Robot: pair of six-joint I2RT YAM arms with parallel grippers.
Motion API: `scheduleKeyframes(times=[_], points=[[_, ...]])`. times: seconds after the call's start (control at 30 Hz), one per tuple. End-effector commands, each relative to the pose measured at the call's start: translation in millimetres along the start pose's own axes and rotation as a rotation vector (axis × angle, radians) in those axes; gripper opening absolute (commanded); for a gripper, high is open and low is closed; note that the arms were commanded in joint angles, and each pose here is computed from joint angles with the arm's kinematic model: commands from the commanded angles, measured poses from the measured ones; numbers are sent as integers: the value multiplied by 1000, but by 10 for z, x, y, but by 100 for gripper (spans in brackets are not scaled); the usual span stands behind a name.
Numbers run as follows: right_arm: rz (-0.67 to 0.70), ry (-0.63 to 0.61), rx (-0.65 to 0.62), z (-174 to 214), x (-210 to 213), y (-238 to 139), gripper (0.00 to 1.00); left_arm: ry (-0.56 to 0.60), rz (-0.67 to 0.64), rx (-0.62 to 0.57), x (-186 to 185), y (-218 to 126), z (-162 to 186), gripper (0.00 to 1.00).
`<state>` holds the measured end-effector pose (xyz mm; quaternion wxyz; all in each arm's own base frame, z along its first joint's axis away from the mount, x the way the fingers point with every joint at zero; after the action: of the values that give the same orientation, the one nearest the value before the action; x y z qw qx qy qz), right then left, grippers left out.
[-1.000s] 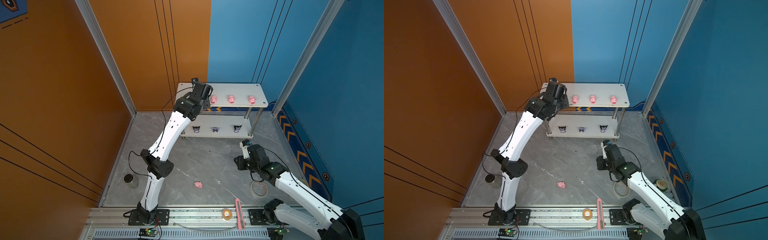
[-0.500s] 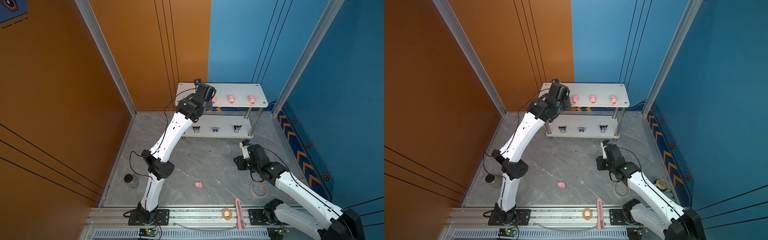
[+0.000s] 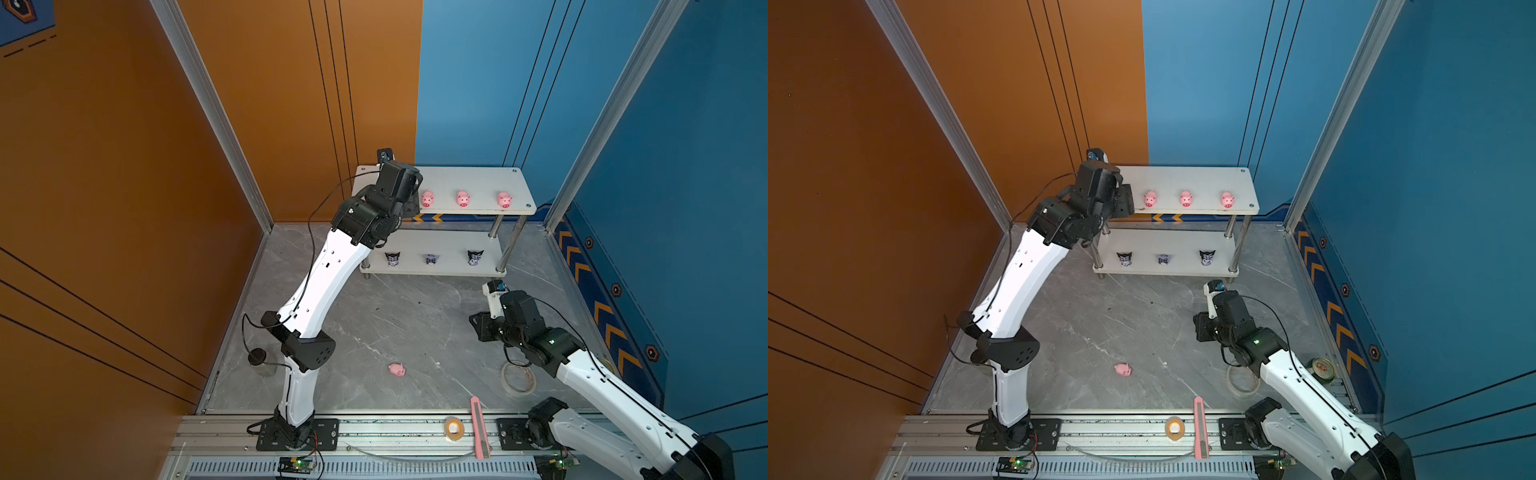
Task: Place and organize the plastic toys onto the shelf
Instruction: 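Lower the pink pig onto the top shelf beside the other three pigs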
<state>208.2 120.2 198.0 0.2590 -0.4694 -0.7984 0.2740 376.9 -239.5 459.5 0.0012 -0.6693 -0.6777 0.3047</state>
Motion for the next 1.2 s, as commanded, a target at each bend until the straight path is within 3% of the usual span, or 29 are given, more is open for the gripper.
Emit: scheduleKeyframes(times=[0.0,0.23,0.53,1.17], points=[[-8,-12,23,21,39,-10,23,42,11,27,-60,118,89,82],[11,-18,16,-18,33,-16,23,51,10,47,-71,313,144,80],[14,-21,31,-12,29,36,23,53,-31,40,-19,480,174,60],[30,-28,38,-7,6,68,23,26,-23,63,9,683,218,44]])
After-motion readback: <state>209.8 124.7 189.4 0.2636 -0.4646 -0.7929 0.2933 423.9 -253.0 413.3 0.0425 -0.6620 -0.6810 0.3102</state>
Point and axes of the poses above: each gripper's point midway between its finger pads, its own y axis out along the fingers, its own x axis along the line the jaws close on, z = x × y, the point moved 7 cm from there along -y, back along the fingers, and after that the axes turned 15 degrees about -y, right-handed, at the moved point
